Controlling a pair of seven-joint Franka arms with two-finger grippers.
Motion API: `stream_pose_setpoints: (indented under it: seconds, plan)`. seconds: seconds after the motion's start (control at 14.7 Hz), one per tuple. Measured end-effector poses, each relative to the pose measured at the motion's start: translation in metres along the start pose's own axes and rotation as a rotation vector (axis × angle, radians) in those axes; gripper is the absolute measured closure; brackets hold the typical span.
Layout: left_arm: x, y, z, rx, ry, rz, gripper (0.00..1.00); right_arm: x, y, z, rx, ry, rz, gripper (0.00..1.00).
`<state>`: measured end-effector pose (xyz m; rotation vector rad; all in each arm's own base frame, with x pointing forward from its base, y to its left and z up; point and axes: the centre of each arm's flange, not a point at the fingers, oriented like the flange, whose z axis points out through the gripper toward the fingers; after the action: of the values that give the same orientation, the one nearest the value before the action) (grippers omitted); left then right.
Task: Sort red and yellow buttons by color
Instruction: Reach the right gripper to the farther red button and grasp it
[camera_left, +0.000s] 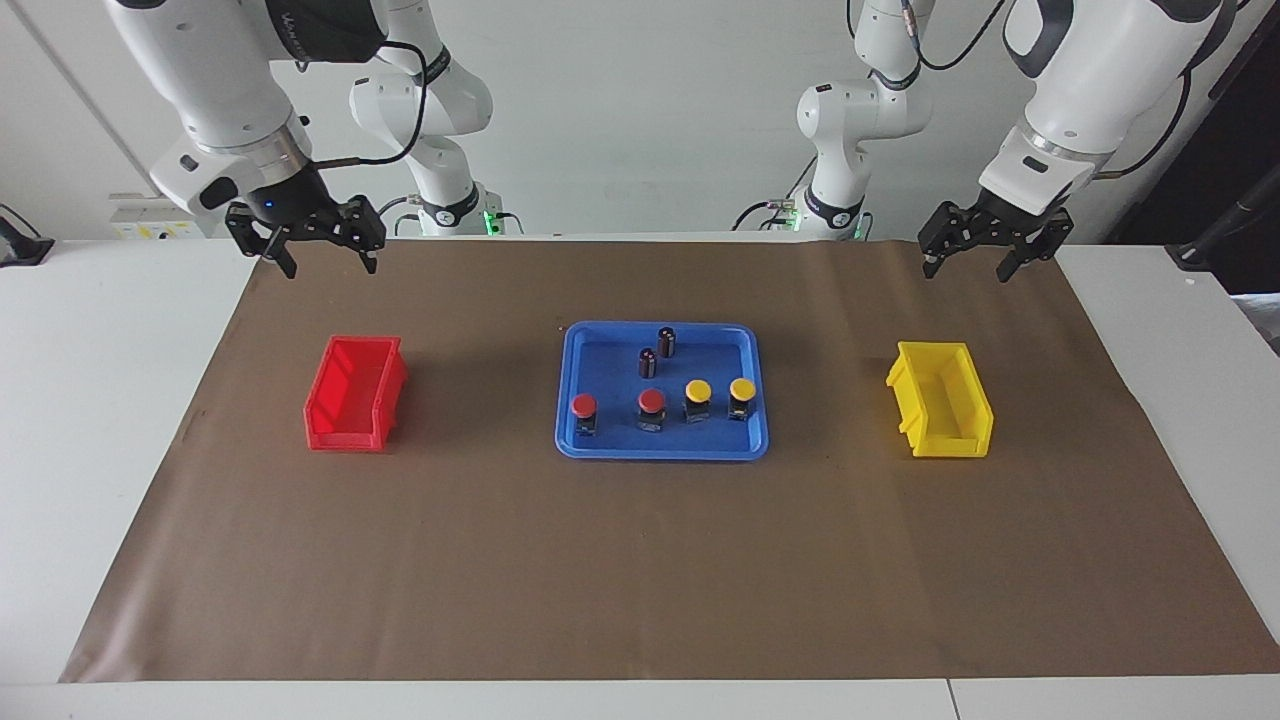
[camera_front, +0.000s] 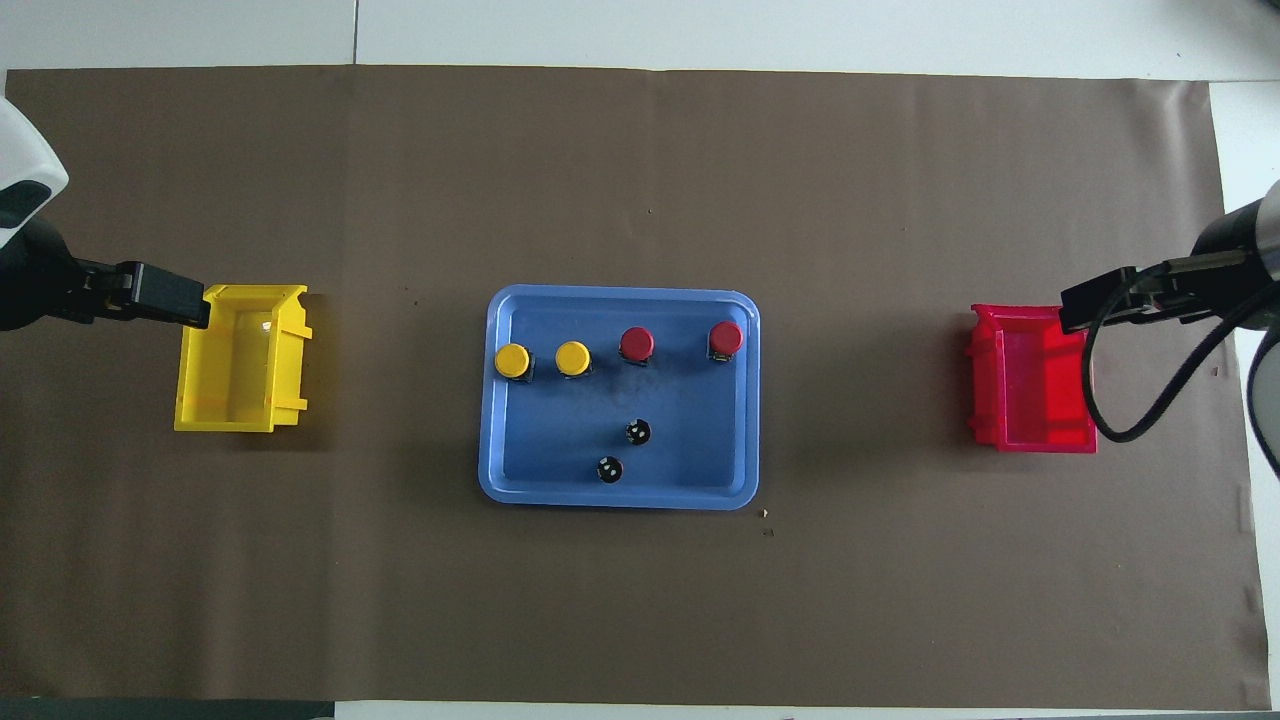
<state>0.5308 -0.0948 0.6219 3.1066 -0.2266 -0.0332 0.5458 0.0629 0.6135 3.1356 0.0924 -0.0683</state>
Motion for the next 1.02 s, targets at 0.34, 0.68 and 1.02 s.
stream_pose_setpoints:
  seconds: [0.34,0.68,1.02]
  plan:
    - [0.0,0.0,0.0,0.0,0.0,0.0,0.0,0.042,-0.202,0.073,0.05,0.111,0.106,0.0]
    - [0.0,-0.004,0.0,0.0,0.0,-0.009,0.0,0.057,-0.252,0.197,0.024,0.073,0.103,0.0]
    - [0.0,-0.029,0.0,-0.001,0.001,-0.053,0.0,0.038,-0.232,0.23,0.025,0.097,0.057,0.0]
